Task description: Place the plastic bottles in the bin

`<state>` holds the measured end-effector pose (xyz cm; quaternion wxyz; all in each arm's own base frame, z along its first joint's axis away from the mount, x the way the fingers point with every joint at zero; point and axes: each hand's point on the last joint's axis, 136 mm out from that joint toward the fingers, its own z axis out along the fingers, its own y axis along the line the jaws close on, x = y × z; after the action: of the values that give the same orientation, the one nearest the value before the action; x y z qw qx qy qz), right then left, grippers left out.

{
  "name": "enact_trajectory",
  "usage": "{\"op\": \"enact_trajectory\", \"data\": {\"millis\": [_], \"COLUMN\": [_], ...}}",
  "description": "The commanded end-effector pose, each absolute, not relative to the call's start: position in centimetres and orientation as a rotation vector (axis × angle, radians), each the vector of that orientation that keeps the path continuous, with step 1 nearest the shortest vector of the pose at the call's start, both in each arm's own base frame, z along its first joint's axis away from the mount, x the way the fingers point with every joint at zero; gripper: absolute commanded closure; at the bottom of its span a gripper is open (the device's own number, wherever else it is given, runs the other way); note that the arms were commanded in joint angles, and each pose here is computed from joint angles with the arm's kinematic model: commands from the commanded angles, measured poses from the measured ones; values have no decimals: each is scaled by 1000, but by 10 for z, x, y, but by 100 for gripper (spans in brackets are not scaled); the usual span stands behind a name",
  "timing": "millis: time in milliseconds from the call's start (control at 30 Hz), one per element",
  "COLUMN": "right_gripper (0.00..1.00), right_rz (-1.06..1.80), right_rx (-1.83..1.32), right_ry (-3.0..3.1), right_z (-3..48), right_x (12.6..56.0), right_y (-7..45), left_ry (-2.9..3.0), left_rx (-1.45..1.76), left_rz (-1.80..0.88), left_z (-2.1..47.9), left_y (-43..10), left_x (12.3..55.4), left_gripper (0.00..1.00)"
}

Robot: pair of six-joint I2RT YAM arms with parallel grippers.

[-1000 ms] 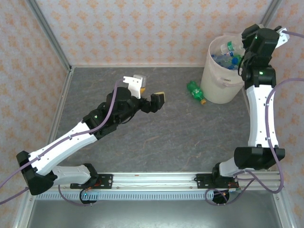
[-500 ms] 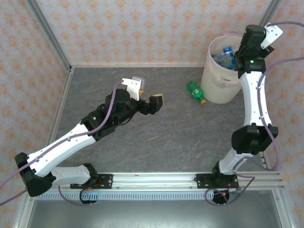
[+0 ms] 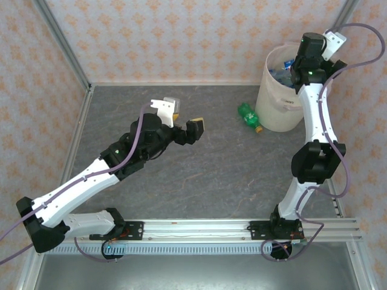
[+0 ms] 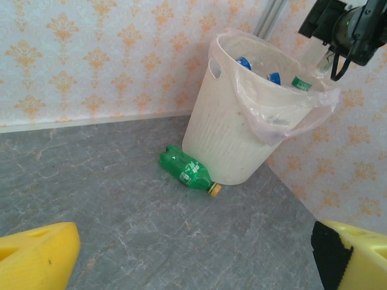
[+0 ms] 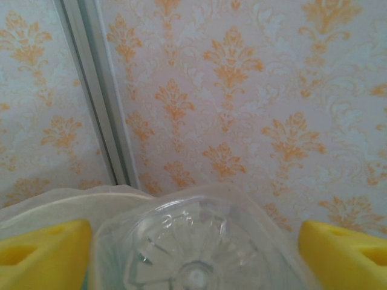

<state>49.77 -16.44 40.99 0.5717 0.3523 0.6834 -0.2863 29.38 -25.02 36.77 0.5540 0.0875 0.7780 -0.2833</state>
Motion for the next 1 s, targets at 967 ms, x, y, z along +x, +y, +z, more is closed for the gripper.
{"op": "enact_trajectory", "data": {"millis": [967], "right_gripper": [0], "right_rz": [-224], "right_rx": [670], "right_ry": [1693], "right_z": [436], "right_x": [504], "right_y": [-111], "left_ry": [1858], "left_rx": [227], "left_rz": [-652], "left_z": [341], "left_y": [-243], "left_x": [309], "left_gripper": [1]}}
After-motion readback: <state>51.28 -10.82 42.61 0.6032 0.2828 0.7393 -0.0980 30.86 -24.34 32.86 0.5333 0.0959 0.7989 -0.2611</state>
